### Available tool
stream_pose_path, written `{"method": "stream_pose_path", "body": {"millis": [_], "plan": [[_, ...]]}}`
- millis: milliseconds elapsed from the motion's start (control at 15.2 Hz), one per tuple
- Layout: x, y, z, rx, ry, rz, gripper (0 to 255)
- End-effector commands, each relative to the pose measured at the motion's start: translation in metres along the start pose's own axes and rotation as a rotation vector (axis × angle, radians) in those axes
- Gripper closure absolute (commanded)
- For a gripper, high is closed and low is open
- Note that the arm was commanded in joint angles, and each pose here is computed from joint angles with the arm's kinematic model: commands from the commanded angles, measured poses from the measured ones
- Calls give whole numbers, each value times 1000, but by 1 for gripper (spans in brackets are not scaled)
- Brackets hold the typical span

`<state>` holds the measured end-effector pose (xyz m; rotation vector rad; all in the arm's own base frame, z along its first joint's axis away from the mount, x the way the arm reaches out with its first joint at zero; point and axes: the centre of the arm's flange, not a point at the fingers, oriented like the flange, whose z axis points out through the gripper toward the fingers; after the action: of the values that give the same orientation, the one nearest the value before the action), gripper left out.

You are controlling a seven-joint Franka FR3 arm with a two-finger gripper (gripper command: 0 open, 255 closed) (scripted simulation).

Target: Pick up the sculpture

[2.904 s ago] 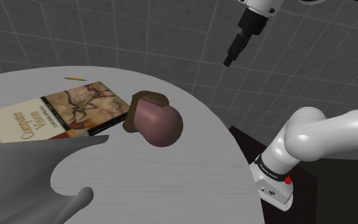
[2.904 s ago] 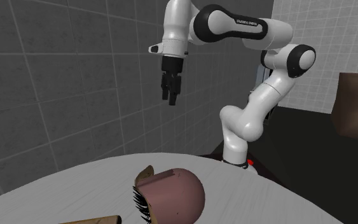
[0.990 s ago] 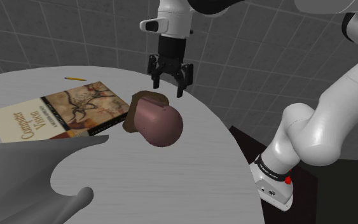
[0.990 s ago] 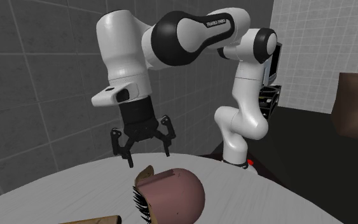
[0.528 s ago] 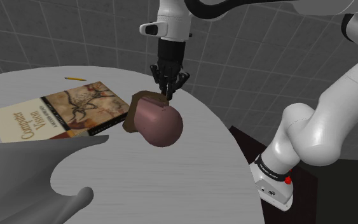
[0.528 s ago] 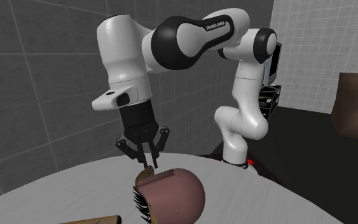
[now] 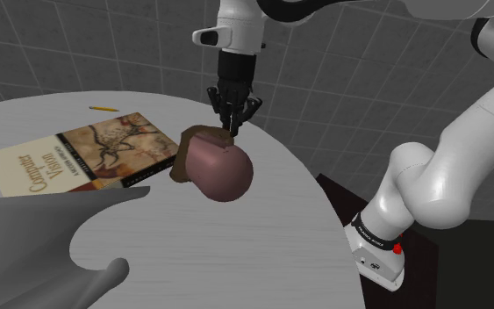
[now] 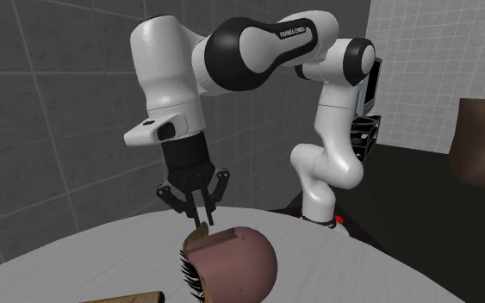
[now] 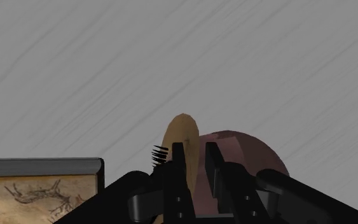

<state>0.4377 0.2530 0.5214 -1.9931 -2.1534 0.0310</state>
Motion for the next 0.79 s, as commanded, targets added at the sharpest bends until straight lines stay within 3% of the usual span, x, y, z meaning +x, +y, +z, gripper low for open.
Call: {"method": "stream_pose_path", "body": {"millis": [0,726], "plan": [[1,-2,-10,-1,0,0,255],[9,-11,-67,-1,0,0,255]]}}
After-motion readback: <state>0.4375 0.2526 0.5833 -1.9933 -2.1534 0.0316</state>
